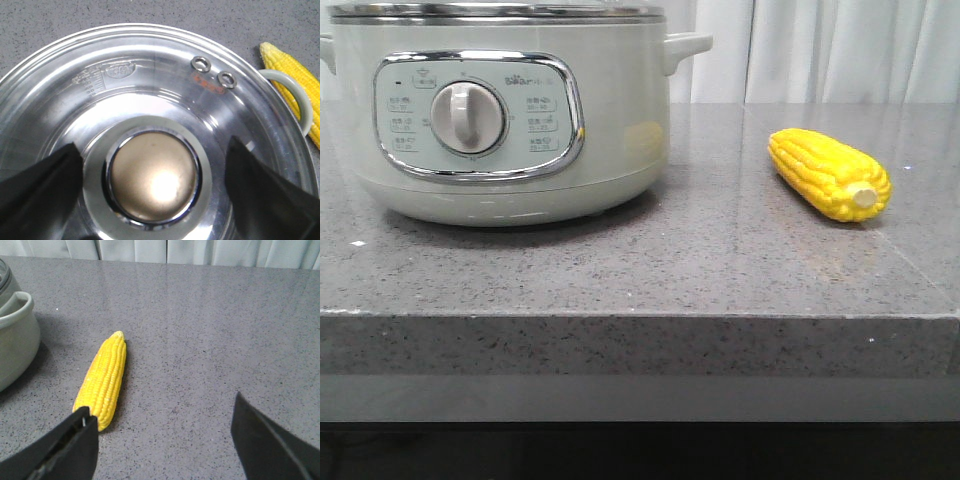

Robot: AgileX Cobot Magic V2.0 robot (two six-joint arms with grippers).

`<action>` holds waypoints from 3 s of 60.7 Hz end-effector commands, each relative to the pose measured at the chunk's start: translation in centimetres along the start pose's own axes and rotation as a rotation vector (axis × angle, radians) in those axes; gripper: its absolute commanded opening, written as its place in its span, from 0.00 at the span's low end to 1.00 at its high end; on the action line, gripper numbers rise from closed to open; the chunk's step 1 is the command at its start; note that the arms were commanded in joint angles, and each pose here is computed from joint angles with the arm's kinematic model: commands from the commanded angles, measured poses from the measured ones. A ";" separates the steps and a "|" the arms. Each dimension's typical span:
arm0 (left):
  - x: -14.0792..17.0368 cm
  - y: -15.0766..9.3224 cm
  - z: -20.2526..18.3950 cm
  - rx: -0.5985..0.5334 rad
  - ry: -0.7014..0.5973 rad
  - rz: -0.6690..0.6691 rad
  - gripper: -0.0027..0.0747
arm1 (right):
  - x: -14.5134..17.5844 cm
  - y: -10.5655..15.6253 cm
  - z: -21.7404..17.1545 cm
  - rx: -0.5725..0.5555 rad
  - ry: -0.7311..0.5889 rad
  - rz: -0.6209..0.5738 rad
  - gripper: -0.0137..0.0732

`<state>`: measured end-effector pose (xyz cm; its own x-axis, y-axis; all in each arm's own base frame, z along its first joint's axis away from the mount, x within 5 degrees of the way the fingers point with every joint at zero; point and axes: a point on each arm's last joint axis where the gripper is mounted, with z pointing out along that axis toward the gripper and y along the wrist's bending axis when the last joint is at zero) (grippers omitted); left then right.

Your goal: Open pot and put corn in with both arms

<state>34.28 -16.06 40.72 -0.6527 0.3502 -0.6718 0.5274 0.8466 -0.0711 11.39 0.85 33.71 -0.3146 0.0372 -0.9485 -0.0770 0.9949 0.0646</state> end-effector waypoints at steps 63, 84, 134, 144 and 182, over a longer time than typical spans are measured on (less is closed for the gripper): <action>0.3 -2.7 -14.9 -0.023 -0.377 0.085 0.21 | -1.7 0.0 -0.4 0.011 -0.096 0.002 0.81; 9.4 -3.7 -18.2 -0.029 -0.386 0.091 0.21 | -1.7 0.0 -0.4 0.010 -0.092 0.002 0.81; 28.4 -5.5 -22.5 -0.047 -0.581 0.117 0.21 | -3.2 3.6 16.4 -0.148 0.291 0.058 0.81; 28.5 -5.5 -22.6 -0.048 -0.591 0.118 0.21 | -3.1 4.7 21.1 -0.170 0.368 0.097 0.81; 28.4 -5.5 -22.7 -0.051 -0.611 0.117 0.21 | -6.2 5.6 23.4 -0.219 0.362 0.083 0.46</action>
<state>0.31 -1.51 36.60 -0.2931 0.2567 -0.9210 0.5464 0.8355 0.0590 35.11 8.36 27.50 -0.7660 0.0210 -0.6425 -0.1807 0.9522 0.2465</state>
